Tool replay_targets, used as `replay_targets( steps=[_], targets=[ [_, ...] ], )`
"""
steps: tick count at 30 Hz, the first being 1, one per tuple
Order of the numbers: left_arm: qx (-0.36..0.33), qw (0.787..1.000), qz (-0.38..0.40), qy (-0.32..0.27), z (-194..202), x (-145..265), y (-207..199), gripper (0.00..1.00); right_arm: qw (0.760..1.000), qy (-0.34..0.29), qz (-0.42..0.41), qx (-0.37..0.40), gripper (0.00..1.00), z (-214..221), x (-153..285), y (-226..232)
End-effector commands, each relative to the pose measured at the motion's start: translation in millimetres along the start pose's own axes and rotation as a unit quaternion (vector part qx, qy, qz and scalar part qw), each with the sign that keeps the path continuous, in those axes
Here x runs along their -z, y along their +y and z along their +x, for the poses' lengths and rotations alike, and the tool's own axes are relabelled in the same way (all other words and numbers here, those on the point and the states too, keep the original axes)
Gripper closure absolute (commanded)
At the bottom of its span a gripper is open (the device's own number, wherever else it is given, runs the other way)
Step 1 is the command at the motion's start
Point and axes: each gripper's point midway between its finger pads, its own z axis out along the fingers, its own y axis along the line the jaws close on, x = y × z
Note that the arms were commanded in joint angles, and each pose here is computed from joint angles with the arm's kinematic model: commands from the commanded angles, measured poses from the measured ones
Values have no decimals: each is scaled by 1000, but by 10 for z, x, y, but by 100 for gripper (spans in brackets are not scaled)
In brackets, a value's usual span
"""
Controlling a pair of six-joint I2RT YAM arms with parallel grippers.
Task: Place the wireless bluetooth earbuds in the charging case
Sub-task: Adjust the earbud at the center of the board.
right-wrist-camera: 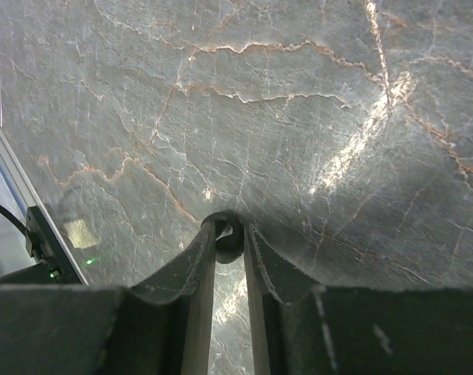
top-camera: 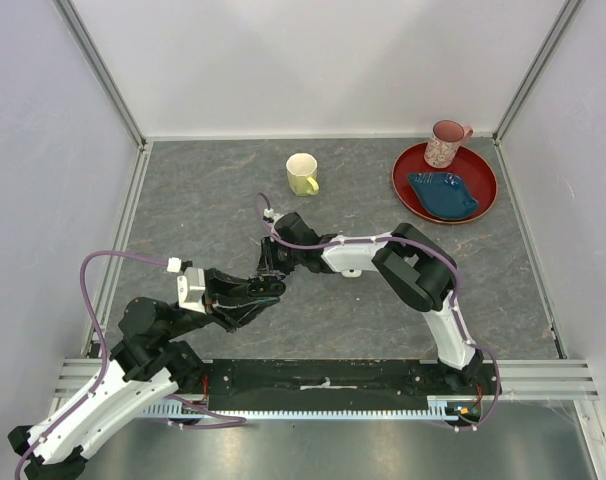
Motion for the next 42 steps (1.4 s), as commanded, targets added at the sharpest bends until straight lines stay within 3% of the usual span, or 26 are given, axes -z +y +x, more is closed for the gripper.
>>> replay_targets(
  steps=[1, 19, 42],
  targets=[
    [-21, 1000, -3, -21, -161, -12, 1, 98, 998, 28, 61, 21, 73, 231, -37, -289],
    [-14, 1000, 0, -16, -119, -40, 7, 98, 994, 27, 92, 50, 70, 331, 2, -361],
    [-10, 1000, -5, -15, -73, -23, 23, 98, 996, 23, 66, 63, 70, 399, 29, -236]
  ],
)
